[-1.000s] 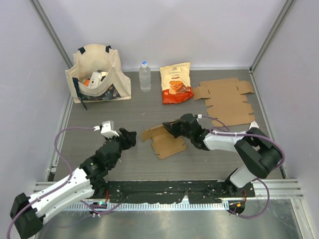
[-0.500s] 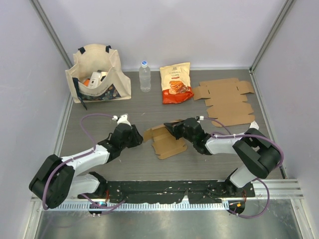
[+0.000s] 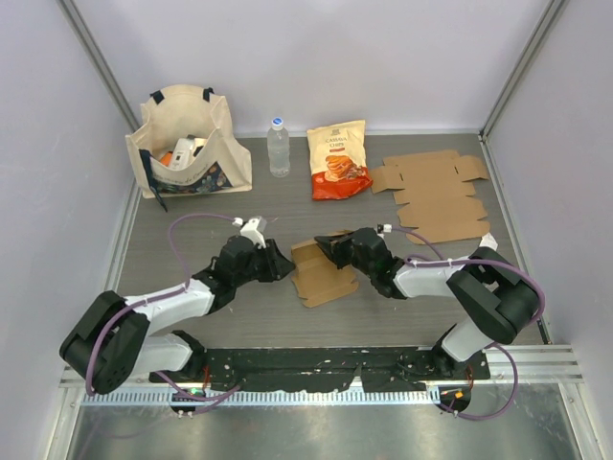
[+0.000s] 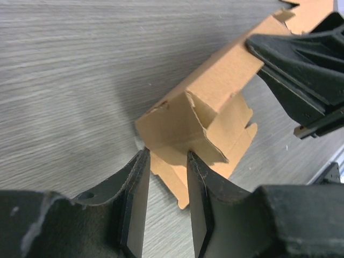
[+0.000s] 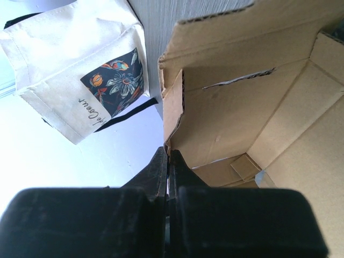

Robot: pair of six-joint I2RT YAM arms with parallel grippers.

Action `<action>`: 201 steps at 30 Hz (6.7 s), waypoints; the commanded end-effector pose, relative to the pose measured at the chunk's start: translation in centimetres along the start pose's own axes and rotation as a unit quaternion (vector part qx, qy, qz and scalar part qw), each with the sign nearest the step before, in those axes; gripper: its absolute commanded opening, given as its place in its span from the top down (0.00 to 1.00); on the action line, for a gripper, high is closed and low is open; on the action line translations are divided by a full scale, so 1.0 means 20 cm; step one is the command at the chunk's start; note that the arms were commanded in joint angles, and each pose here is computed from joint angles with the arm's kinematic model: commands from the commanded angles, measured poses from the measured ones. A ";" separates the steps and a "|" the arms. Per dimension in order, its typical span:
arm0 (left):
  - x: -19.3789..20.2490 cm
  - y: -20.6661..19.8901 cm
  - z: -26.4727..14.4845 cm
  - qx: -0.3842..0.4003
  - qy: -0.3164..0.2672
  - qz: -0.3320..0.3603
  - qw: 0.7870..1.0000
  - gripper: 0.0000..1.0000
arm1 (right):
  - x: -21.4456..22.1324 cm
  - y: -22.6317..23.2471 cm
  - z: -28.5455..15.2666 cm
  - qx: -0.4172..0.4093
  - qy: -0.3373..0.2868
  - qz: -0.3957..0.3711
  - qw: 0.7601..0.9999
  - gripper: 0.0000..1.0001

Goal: Fold the paper box

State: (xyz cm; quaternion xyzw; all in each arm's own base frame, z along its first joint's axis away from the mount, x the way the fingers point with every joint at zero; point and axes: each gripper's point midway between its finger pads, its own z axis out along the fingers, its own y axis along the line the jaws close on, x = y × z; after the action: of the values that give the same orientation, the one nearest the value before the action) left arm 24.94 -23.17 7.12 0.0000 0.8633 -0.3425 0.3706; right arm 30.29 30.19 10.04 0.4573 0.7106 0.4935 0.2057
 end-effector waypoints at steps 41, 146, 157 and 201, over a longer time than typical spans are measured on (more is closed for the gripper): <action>-0.01 -0.02 -0.01 -0.015 -0.109 0.103 0.989 0.56 | -0.02 -0.23 -0.03 -0.050 -0.019 -0.122 0.991 0.99; 0.05 0.10 0.04 -0.327 -0.126 0.159 0.923 0.41 | 0.08 -0.19 -0.02 -0.119 -0.033 -0.135 0.983 0.99; -0.07 -0.15 -0.47 -0.124 -0.115 0.063 0.984 0.36 | 0.06 -0.26 -0.05 -0.106 0.001 -0.172 0.979 0.99; -0.15 0.05 0.02 -0.328 -0.163 0.162 0.916 0.74 | 0.10 -0.15 -0.08 -0.104 0.019 -0.130 0.986 0.99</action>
State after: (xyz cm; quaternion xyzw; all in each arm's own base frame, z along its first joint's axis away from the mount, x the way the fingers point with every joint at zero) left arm 25.62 -23.86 6.48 0.0440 0.8687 -0.0350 0.4921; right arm 27.52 30.79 9.21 0.3371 0.6972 0.5522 0.3089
